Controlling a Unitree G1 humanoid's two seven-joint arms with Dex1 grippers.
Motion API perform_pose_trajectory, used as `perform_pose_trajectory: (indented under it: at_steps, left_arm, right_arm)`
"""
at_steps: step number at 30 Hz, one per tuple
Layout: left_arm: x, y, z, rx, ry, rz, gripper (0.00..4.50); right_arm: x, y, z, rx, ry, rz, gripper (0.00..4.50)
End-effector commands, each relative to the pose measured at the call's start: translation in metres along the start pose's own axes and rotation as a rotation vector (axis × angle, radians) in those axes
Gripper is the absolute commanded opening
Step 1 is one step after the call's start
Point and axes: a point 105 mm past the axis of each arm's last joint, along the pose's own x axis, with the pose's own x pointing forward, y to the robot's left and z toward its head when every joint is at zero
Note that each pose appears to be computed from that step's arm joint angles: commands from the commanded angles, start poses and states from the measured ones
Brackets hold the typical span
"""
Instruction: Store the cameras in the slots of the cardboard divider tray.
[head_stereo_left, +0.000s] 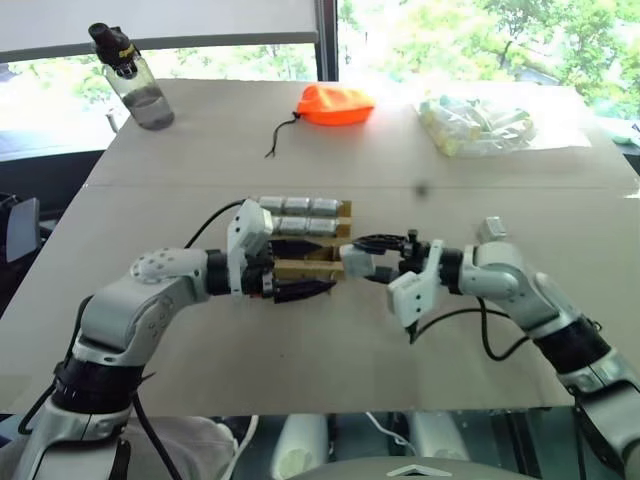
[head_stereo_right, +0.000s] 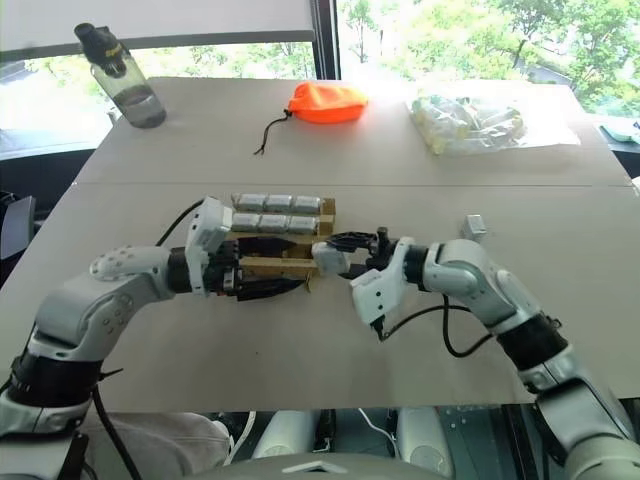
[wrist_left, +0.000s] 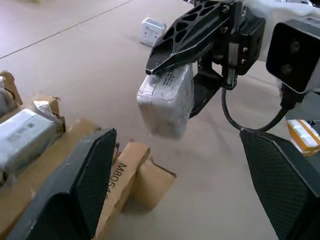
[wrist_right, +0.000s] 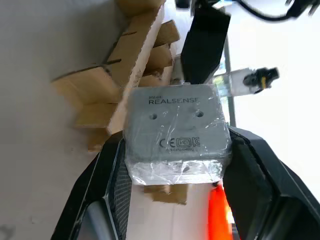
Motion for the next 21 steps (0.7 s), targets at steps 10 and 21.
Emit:
perform_pose_trajectory:
  at_steps: [10,21]
  left_arm:
    - [-0.006,-0.012,0.0,-0.041,0.029,-0.098,4.15]
    - [-0.004,-0.013,-0.003,-0.041,0.03,-0.116,1.13]
  right_arm:
    - [0.003,0.001,0.018,-0.133,-0.102,-0.023,1.99]
    - [0.007,0.002,0.022,-0.124,-0.119,-0.021,1.99]
